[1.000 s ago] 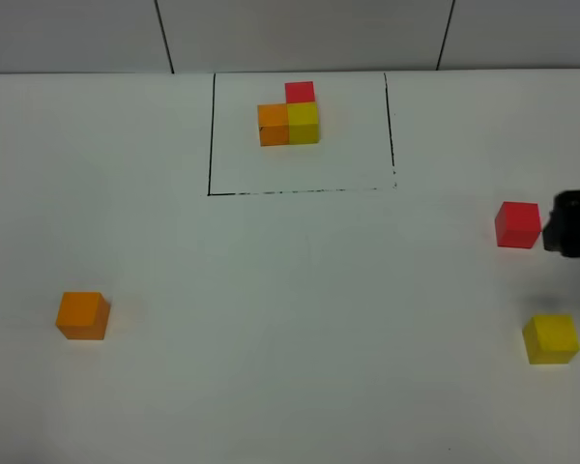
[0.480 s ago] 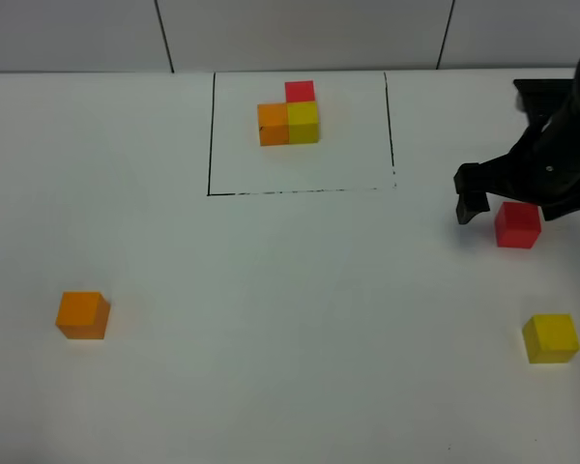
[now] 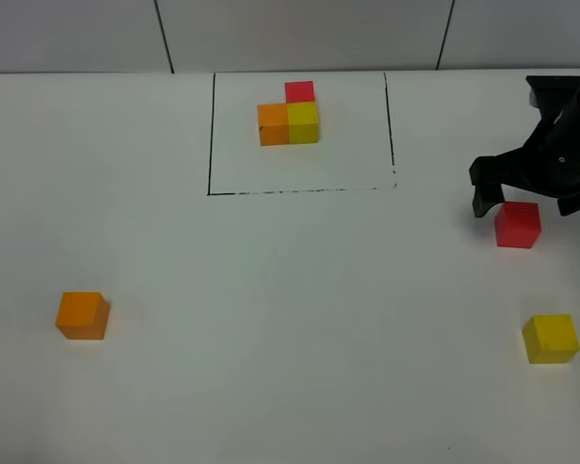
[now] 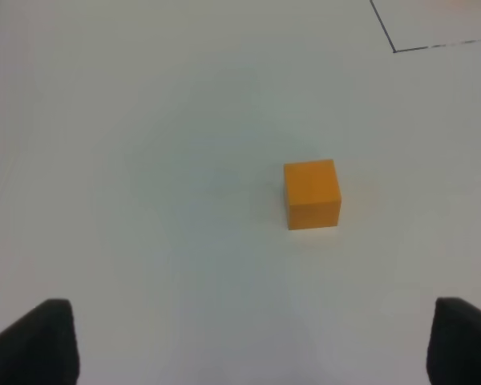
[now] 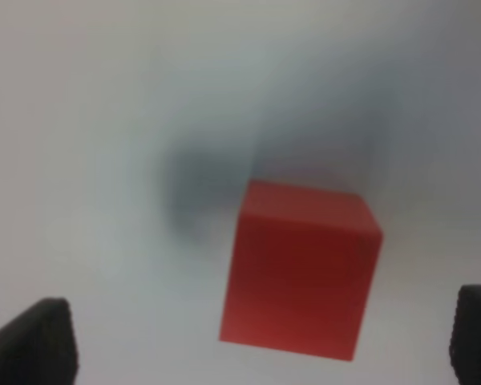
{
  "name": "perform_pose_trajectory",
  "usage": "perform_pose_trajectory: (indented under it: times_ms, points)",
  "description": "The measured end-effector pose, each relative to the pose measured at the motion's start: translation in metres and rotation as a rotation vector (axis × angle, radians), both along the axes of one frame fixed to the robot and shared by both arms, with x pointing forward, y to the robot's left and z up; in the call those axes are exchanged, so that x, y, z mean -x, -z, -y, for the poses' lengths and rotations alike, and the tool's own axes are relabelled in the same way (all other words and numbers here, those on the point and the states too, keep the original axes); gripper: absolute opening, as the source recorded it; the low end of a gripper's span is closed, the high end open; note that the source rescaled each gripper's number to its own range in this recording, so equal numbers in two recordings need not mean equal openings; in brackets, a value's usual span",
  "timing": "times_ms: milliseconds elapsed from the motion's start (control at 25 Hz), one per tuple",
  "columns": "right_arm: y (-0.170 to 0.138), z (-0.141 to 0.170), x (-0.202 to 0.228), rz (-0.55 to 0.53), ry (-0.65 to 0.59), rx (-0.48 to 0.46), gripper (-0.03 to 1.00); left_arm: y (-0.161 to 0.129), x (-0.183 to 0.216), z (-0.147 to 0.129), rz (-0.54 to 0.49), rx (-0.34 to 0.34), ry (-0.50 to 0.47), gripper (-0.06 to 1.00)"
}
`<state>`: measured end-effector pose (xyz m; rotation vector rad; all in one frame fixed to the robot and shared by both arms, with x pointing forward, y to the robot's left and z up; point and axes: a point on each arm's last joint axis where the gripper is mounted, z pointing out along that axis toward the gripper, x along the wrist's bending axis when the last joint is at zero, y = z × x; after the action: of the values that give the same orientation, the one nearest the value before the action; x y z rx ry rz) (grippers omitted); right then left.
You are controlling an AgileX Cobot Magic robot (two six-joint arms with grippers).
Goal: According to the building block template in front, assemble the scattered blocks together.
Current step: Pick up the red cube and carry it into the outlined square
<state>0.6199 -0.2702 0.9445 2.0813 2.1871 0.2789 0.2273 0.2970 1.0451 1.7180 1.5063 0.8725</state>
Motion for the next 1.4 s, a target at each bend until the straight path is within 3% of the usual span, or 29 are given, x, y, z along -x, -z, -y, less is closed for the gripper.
perform_pose_trajectory:
  times_ms: [440,960,1280,1400]
  points:
    - [0.027,0.010,-0.006,-0.033,-0.055,0.042,0.89,0.000,0.000,0.000,0.000,0.000,0.000,1.00]
    - [0.033,0.015,-0.014,0.021,0.007,-0.022,0.87,0.000,0.000,0.000,0.000,0.000,0.000,1.00]
    - [0.052,0.016,-0.015,-0.016,0.004,-0.016,0.81,0.000,0.000,0.000,0.000,0.000,0.000,1.00]
    - [0.053,0.016,-0.016,-0.015,0.003,-0.012,0.71,0.000,0.000,0.000,0.000,0.000,0.000,1.00]
